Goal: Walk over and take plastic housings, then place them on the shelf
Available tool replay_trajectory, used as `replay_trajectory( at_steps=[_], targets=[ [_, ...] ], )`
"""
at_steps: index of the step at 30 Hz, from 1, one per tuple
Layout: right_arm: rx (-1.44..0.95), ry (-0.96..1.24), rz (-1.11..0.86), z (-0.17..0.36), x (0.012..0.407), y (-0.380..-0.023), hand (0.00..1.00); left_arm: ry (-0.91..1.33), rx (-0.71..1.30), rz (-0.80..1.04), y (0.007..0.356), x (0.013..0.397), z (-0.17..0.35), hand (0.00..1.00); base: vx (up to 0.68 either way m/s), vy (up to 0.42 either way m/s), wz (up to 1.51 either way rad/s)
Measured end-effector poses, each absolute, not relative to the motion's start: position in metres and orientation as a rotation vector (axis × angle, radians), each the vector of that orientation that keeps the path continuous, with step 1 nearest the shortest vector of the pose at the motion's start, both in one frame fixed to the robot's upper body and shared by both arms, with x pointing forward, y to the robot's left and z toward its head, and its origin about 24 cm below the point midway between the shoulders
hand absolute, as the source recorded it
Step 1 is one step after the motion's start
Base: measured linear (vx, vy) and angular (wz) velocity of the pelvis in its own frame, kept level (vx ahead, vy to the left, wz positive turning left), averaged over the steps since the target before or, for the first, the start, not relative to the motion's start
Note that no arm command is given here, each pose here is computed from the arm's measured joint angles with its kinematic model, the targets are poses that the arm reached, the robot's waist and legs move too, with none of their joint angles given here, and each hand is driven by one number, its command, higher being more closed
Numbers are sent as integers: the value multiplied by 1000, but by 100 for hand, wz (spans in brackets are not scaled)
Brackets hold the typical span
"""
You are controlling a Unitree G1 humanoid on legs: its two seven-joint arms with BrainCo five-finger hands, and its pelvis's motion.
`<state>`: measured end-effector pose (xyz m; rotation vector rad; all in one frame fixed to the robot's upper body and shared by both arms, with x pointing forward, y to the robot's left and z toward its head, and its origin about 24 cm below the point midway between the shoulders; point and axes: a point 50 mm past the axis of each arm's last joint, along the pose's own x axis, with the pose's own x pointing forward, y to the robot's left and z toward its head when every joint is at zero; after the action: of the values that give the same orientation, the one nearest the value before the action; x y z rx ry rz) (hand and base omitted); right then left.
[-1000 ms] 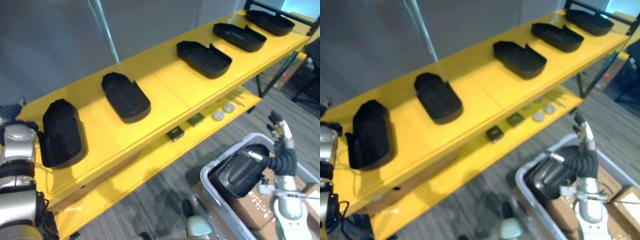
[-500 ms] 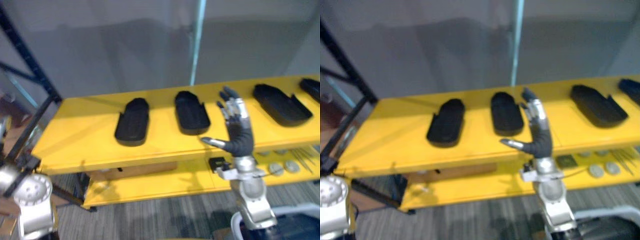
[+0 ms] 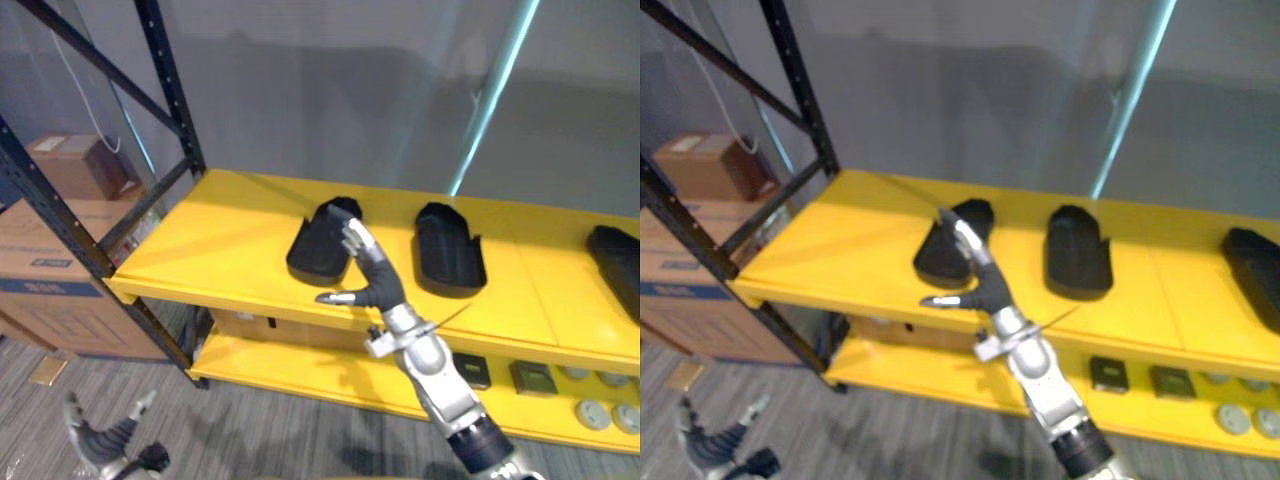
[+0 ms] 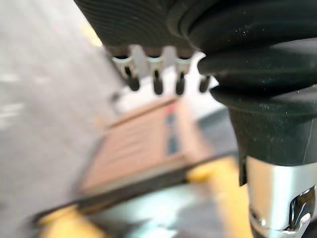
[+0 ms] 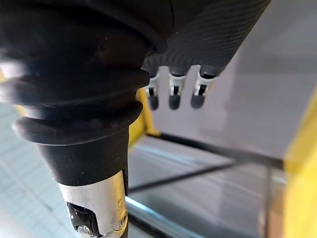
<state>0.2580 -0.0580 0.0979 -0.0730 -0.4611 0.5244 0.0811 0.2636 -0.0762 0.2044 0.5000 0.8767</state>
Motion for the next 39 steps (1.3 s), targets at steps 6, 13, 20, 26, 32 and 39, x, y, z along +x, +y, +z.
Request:
replay_trajectory(
  at_steps=[6,13,20,26,32,39],
  targets=[
    [-105,-336,589,76,266,-41,0,706,191,747,238,60,-114,0,-6,13,0],
    [-130,-308,639,75,270,-36,0,774,178,730,235,48,-124,0,-49,27,1],
    [-160,-293,644,77,279,-32,0,800,172,721,234,43,-128,0,7,11,10],
    [-202,-296,530,84,300,-44,0,730,161,696,234,62,-123,0,-33,12,13],
    [-211,-334,333,102,325,-62,0,689,168,643,235,73,-118,0,-47,6,9],
    [-220,-333,297,106,332,-71,0,710,154,659,238,72,-119,0,-45,15,-3]
  ],
)
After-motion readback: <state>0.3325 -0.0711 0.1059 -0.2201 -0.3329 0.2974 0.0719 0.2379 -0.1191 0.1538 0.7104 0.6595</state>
